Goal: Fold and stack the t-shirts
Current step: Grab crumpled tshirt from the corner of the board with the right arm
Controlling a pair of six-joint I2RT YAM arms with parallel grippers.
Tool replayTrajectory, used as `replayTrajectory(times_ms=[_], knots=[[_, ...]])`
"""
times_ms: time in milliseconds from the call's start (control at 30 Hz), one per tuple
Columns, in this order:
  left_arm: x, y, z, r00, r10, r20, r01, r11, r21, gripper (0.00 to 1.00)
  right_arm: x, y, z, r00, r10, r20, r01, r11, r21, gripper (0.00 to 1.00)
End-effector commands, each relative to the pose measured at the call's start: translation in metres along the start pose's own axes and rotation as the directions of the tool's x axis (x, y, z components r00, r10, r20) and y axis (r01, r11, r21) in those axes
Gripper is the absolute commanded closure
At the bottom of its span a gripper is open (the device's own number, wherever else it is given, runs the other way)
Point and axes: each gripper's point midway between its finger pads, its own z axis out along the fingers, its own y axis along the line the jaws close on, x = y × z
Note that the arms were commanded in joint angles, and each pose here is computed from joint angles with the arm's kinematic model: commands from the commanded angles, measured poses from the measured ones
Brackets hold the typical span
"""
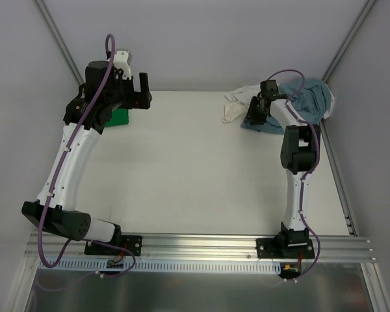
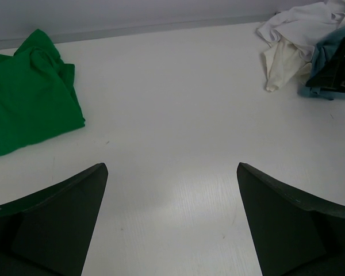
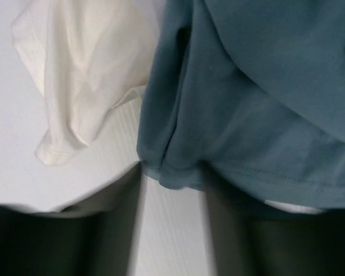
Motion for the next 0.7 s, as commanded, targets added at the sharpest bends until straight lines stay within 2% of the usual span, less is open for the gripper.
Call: replayTrajectory(times_ms=[0,100,367,467,667], knots=[[-0.012,0.002,-0.012,0.999,0.026,0.041,-0.025,0.999,-0.023,0.01,-0.015,0.008,-0.004,0.999,-0.002,0.036,0.002,1.000,-0.017,0.65],[-0.009,0.002,-0.011,0.999,0.028,0.035,-0.027,0.999,-0.027,0.01,-0.015,0.008,-0.002,1.000,0.005,0.028,-0.005,1.000,-0.011,1.00],[-0.006,0.001,-0.006,0.999,0.027,0.030,-0.026,0.999,-0.020,0.01,-0.015,0.008,-0.009,0.999,0.006,0.032,-0.006,1.000,-0.011,0.99],[-0.005,0.001,-0.007,0.999,0.020,0.031,-0.020,1.000,-0.016,0.01,-0.019,0.022,-0.024,0.999,0.012,0.038,-0.010,0.998,-0.060,1.00],[0.011,0.000,-0.003,1.000,-0.010,0.017,0.010,1.000,-0.010,0.01,-0.036,0.095,-0.119,0.990,-0.047,0.136,0.076,0.973,-0.218,1.00]])
